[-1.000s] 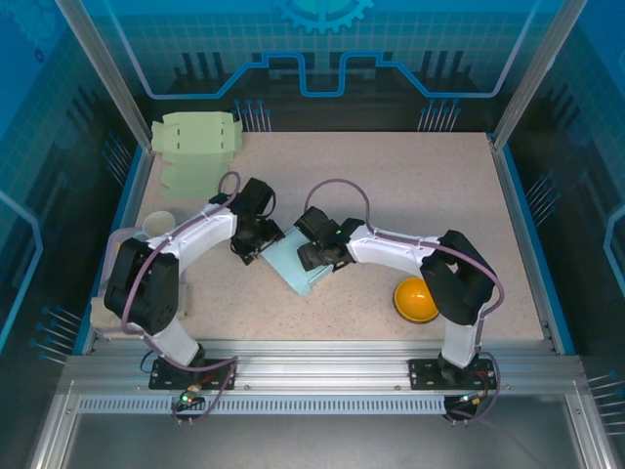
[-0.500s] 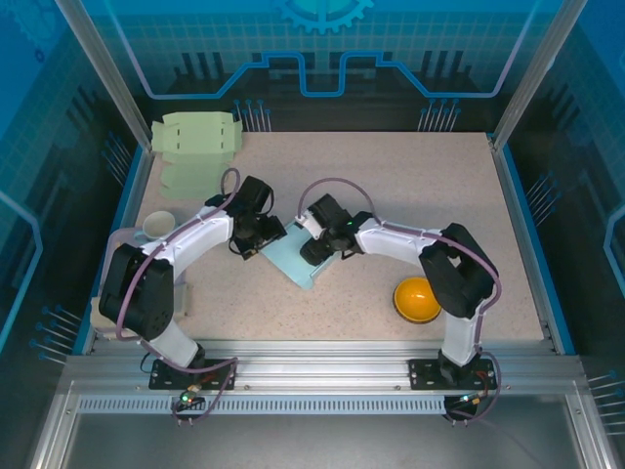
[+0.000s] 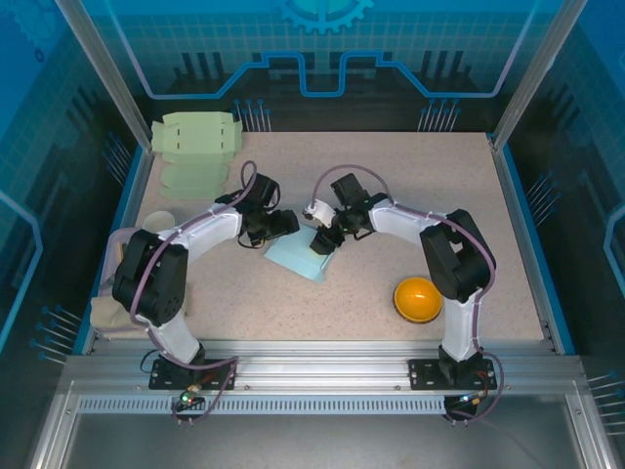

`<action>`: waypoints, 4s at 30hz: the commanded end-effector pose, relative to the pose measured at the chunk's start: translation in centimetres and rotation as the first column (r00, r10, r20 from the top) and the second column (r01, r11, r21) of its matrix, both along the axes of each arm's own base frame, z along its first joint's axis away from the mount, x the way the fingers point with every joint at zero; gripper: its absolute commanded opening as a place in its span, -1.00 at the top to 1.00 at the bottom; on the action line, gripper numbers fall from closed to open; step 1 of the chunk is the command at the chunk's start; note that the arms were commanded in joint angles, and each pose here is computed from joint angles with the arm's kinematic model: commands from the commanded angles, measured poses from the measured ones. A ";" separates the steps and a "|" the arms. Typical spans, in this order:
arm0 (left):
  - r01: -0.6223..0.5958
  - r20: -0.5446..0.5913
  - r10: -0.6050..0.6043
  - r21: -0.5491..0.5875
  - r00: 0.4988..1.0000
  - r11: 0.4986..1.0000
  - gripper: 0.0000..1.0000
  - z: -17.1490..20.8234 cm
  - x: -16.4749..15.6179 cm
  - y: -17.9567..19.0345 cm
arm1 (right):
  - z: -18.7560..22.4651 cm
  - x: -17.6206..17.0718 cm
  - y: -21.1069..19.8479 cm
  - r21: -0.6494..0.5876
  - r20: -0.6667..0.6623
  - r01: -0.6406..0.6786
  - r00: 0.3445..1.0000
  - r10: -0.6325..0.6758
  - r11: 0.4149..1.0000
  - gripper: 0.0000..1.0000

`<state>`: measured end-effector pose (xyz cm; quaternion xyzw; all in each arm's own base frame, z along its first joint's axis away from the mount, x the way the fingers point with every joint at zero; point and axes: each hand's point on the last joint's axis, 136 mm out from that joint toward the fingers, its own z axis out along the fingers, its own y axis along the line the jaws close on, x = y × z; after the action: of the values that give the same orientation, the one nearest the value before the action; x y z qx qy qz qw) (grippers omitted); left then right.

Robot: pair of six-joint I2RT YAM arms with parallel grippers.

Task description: Fold the paper box

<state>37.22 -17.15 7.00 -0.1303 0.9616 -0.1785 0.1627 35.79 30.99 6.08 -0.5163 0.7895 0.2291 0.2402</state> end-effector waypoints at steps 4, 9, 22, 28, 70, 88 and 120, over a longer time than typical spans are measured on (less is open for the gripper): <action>0.024 -0.055 -0.026 -0.029 0.998 0.999 -0.49 -2.2 -1.1 -0.5 | 0.0 0.5 -0.1 -0.018 -0.024 0.009 1.000 -0.009 1.000 -0.25; -0.063 -0.168 0.074 0.071 0.983 0.995 -0.49 -4.7 -3.6 1.7 | 2.5 3.2 -0.9 -0.038 0.023 0.235 0.972 -0.234 0.971 -0.29; -0.222 -0.262 0.236 0.080 0.936 0.972 -0.52 -6.3 -5.3 2.3 | 2.2 -1.6 -5.2 -0.212 -0.242 0.803 0.509 -0.826 0.557 -0.36; -0.252 -0.297 0.270 0.097 0.916 0.963 -0.55 -6.5 -6.3 2.5 | 0.0 -2.6 -4.4 -0.246 -0.306 0.813 0.451 -0.838 0.527 -0.33; -0.384 -0.424 0.368 0.050 0.828 0.922 -0.98 -3.8 -7.6 -0.1 | -3.6 -2.7 -4.2 -0.305 -0.315 0.790 0.443 -0.839 0.532 -0.21; -0.397 -0.366 0.375 0.016 0.852 0.918 -0.98 -1.3 -7.9 0.2 | -3.4 -2.6 -4.6 -0.299 -0.308 0.793 0.447 -0.840 0.531 -0.21; -0.384 -0.365 0.388 0.085 0.847 0.919 -0.69 -3.9 -7.7 0.2 | -0.9 -3.4 -5.5 -0.278 -0.250 0.794 0.483 -0.839 0.540 -0.22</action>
<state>29.83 -17.48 4.25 -0.3585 0.9232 -0.1378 0.0150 33.94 26.67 4.89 -0.0284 0.9758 0.1583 0.1480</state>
